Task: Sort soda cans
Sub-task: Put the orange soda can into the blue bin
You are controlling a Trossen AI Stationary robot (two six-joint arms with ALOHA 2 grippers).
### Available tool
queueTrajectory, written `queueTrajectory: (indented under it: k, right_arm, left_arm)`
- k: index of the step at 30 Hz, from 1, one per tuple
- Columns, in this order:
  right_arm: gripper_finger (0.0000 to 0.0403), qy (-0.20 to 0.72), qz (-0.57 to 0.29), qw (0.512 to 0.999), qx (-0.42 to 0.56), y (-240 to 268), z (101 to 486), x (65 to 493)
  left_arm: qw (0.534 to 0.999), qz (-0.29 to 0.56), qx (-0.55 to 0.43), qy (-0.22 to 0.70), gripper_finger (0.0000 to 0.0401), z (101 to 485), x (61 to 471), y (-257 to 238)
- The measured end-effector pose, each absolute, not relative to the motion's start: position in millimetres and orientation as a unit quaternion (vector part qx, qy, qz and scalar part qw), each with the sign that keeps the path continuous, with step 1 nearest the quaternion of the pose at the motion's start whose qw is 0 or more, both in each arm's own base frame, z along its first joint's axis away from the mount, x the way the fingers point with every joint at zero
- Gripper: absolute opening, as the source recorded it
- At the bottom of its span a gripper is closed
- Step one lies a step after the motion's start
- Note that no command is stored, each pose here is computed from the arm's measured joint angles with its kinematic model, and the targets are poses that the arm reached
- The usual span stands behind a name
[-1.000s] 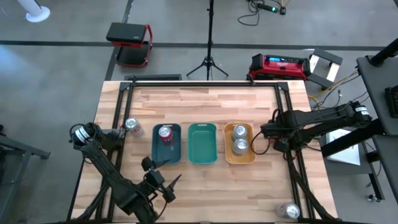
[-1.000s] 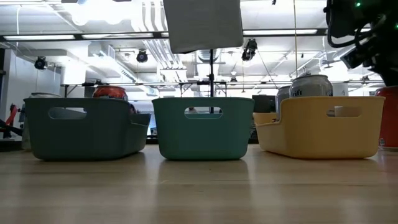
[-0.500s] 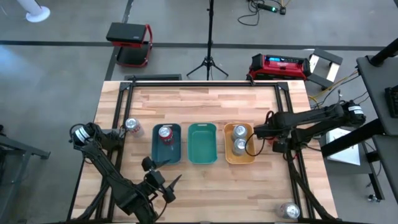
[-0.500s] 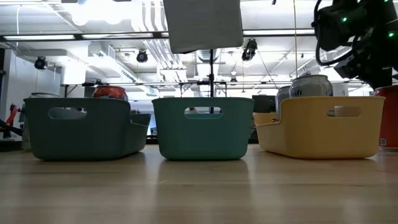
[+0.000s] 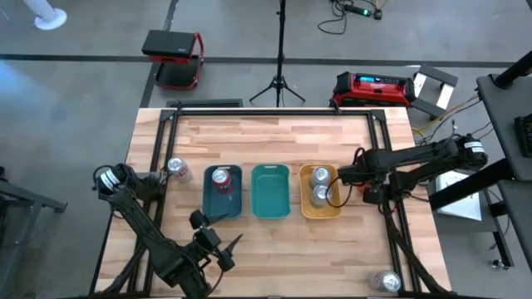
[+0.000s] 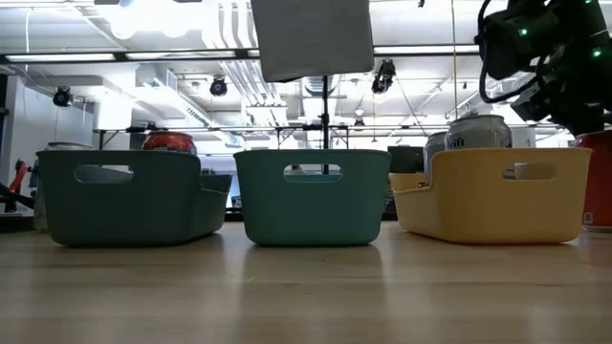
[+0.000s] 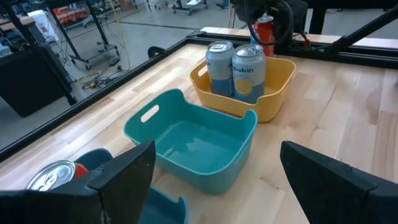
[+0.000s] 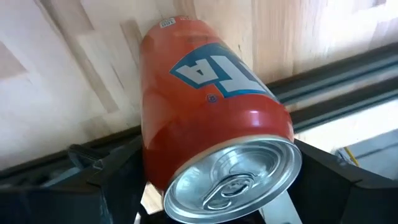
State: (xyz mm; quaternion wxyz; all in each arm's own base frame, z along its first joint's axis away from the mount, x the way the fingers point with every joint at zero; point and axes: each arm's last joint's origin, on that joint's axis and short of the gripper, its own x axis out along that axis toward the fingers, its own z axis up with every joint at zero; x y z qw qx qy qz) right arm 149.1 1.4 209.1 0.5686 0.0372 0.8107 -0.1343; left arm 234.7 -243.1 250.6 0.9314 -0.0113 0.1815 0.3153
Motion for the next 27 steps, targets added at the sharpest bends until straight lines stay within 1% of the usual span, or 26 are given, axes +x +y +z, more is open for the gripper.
queueTrajectory:
  k: [4, 10, 13, 18, 24, 27]
  right_arm:
    - [0.0307, 0.802, -0.132, 0.579, 0.053, 2.1, 213.0, 153.2]
    - [0.0328, 0.790, -0.148, 0.583, 0.116, 4.5, 212.3, 157.2]
    - [0.0329, 0.786, -0.145, 0.584, 0.138, 5.6, 210.4, 159.9]
    - [0.0325, 0.782, -0.150, 0.586, 0.147, 5.8, 210.2, 160.6]
    - [0.0336, 0.781, -0.144, 0.591, 0.143, 5.8, 209.9, 161.3]
    - [0.0329, 0.778, -0.141, 0.596, 0.142, 5.8, 209.6, 162.5]
  left_arm:
    - [0.931, 0.315, -0.011, 0.182, 0.0330, 250.6, 234.7, -243.1]
    - [0.931, 0.315, -0.011, 0.182, 0.0330, 250.6, 234.7, -243.1]
    - [0.931, 0.315, -0.011, 0.182, 0.0330, 250.4, 234.7, -243.2]
    - [0.931, 0.315, -0.011, 0.184, 0.0330, 250.3, 234.7, -243.1]
    - [0.931, 0.315, -0.010, 0.185, 0.0330, 250.3, 234.7, -243.1]
    - [0.931, 0.314, -0.008, 0.184, 0.0330, 250.4, 234.7, -243.1]
